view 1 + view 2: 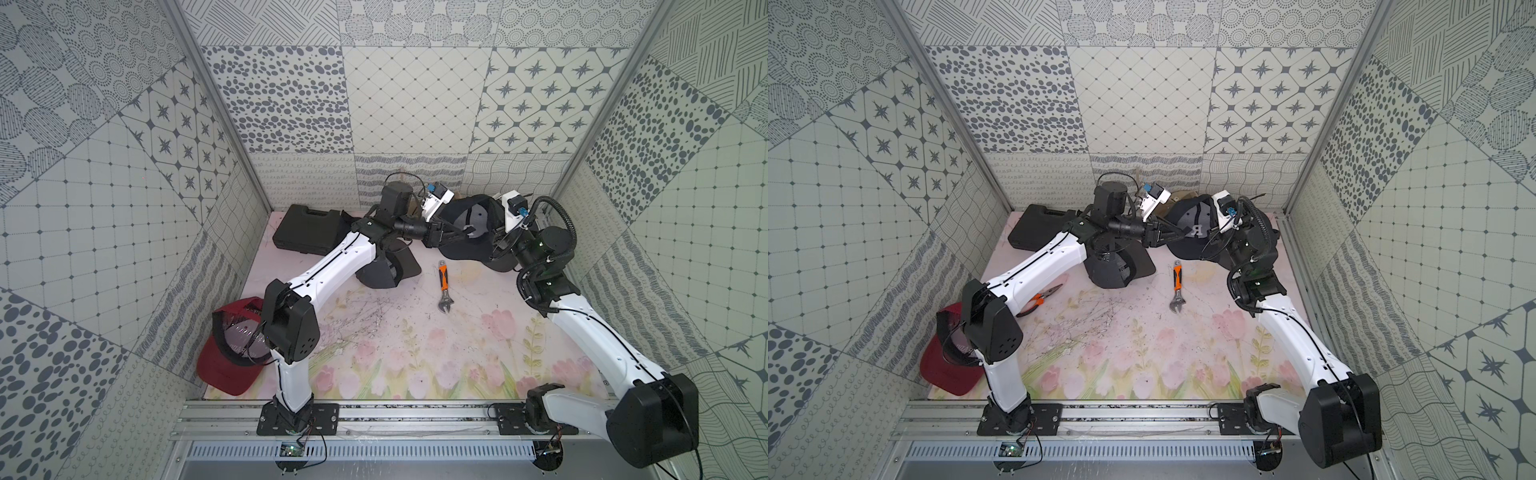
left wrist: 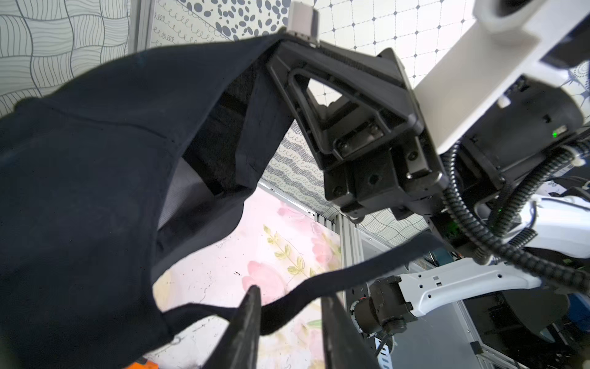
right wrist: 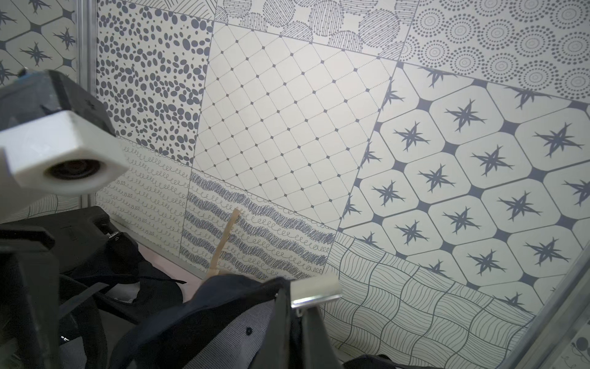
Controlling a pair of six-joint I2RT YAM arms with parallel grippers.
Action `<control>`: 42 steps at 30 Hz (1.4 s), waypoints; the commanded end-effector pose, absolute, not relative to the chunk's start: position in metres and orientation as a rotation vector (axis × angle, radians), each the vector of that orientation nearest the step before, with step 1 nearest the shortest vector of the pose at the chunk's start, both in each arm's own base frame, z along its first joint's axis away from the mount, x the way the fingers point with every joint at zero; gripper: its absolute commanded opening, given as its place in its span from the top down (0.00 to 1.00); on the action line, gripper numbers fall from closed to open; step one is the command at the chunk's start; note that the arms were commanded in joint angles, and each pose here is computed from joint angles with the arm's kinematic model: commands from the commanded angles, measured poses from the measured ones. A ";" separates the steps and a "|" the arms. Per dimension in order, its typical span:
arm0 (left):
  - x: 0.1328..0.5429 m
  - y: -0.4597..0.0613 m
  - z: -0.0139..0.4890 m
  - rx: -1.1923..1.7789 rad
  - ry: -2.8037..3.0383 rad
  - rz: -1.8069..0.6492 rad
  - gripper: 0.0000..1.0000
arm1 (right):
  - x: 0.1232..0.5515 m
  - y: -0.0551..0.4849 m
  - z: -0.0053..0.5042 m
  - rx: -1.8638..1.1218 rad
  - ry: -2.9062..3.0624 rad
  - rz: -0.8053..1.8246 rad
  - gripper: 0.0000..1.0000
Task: Open the adjustable buckle of the baseball cap
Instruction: Pull the adjustable strap on the baseball cap, then place the baseball cap at the center of the board.
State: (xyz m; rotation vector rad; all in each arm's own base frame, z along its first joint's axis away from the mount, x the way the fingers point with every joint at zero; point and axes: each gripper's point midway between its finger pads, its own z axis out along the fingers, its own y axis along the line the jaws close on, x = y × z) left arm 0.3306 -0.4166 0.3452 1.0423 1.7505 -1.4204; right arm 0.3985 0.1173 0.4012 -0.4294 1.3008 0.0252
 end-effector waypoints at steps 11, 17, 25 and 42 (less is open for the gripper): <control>0.360 -0.349 0.338 0.852 1.829 -1.108 0.49 | 0.377 0.012 0.393 -0.104 1.411 -0.504 1.00; 0.377 -0.321 0.309 0.756 1.939 -0.912 0.48 | 0.367 -0.007 0.339 -0.074 1.531 -0.531 1.00; 0.381 -0.316 0.295 0.720 1.979 -0.912 0.50 | 0.360 -0.029 0.277 -0.032 1.679 -0.527 0.89; 0.377 -0.312 0.285 0.656 2.018 -0.929 0.51 | 0.373 -0.030 0.260 -0.037 1.772 -0.415 0.35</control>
